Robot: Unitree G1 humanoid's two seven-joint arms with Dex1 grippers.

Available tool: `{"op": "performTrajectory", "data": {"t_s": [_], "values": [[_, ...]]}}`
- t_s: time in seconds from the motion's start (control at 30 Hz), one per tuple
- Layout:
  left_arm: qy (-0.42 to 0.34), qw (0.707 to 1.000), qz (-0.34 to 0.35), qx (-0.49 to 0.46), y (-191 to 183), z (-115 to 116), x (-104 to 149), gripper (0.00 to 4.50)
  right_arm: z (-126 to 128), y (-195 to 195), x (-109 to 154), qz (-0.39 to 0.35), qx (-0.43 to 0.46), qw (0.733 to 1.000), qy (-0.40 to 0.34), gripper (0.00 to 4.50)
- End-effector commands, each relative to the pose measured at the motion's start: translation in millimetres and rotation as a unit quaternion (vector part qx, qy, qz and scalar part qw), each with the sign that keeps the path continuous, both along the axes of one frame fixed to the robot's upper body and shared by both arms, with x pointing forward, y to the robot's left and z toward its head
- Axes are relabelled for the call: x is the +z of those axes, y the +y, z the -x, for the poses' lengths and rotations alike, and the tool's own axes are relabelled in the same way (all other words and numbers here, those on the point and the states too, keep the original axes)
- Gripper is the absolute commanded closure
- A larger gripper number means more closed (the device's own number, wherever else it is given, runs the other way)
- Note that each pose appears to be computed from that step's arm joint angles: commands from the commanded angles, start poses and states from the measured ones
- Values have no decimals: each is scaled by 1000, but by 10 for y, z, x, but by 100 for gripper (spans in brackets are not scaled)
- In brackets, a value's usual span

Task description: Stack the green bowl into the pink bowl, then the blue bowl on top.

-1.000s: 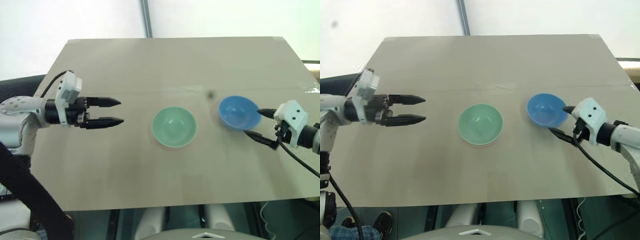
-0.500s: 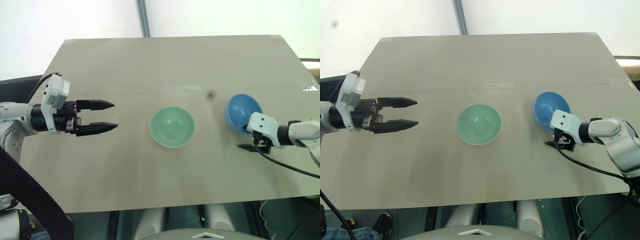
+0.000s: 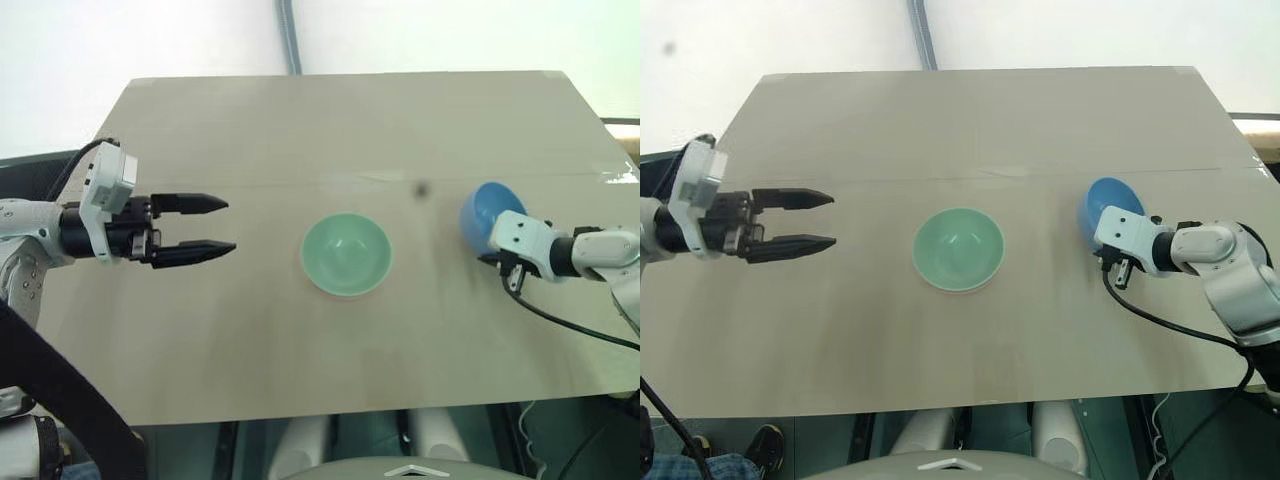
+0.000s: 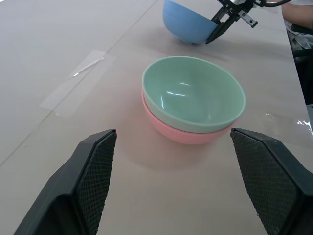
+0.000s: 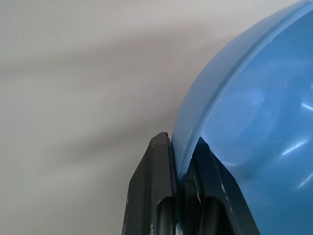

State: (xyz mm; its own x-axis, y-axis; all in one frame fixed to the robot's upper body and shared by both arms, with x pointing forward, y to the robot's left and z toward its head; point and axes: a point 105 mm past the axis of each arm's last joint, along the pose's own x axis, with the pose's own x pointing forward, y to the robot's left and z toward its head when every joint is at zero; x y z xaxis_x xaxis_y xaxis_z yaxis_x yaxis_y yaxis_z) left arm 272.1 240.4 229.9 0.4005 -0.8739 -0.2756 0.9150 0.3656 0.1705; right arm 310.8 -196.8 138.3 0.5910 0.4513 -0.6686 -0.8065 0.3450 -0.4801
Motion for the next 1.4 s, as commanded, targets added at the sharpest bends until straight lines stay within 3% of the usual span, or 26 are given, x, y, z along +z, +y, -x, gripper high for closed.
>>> {"op": "performTrajectory", "data": {"t_s": [0.03,0.23,0.33,0.7,0.97,1.2,1.33,1.4], "values": [[-17,1000,-12,-2,9,-33,54,55,21,317,342,-8,58,997,-51,445],[-18,1000,-13,-8,-3,-74,56,55,113,824,762,-27,141,984,-110,445],[-17,1000,-16,-13,-20,-104,55,55,175,1054,847,-33,179,976,-120,445],[-20,999,-22,-33,-85,-223,84,55,557,1524,645,40,341,931,-126,445],[-20,999,-22,-39,-114,-254,67,55,699,1595,624,46,385,913,-124,445],[-24,999,-24,-41,-124,-279,78,55,644,1640,660,37,376,916,-137,178],[-25,998,-26,-42,-125,-278,83,55,590,1599,727,21,356,925,-132,178],[-26,998,-26,-41,-122,-271,90,55,531,1536,846,-23,326,937,-120,178]]}}
